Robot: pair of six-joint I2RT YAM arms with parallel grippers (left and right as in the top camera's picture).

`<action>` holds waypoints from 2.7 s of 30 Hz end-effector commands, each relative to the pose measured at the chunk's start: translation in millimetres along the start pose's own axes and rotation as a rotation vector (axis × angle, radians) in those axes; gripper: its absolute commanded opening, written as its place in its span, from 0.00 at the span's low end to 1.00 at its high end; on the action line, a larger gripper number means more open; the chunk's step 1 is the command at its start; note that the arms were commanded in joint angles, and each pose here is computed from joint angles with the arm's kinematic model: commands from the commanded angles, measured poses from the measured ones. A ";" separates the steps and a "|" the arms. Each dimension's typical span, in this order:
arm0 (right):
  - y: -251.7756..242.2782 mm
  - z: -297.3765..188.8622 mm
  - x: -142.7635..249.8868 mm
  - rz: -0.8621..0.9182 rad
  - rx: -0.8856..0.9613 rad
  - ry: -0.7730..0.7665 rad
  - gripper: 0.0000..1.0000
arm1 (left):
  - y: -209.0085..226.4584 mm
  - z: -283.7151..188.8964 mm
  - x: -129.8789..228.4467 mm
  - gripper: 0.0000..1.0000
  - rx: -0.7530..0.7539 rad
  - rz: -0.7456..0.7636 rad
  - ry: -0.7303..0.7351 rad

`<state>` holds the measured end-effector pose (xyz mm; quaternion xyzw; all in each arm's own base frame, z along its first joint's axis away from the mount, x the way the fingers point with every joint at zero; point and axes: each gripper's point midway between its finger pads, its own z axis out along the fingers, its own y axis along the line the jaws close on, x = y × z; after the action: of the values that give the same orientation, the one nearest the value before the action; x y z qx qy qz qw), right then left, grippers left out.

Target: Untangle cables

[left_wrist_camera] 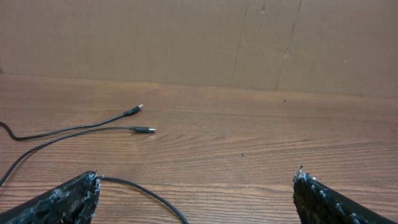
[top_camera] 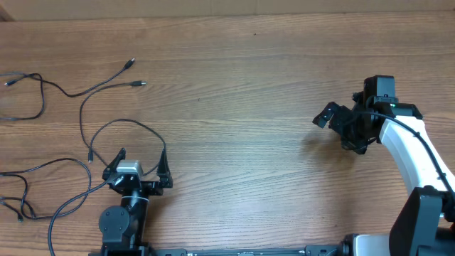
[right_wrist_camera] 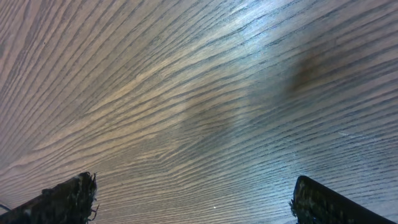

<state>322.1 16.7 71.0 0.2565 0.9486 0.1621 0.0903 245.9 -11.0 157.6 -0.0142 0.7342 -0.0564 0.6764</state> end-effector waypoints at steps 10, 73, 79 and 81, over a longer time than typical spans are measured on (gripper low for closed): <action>1.4 -2.0 -0.8 -0.005 0.000 -0.013 1.00 | -0.8 0.0 1.0 1.00 0.004 -0.006 -0.005; 18.8 -138.6 62.8 -0.377 -0.586 -1.227 1.00 | -0.8 0.0 1.0 1.00 0.004 -0.007 -0.005; 7.2 -116.7 59.1 -0.350 -0.517 -1.190 1.00 | -0.8 0.0 1.0 1.00 0.004 -0.006 -0.005; 6.1 -112.5 59.9 -0.400 -0.477 -1.190 1.00 | -0.8 0.0 1.0 1.00 0.004 -0.007 -0.005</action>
<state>244.7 27.8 177.2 0.1033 0.7012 0.2076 0.6742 246.0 -11.0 157.6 -0.0143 0.7338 -0.0565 0.6768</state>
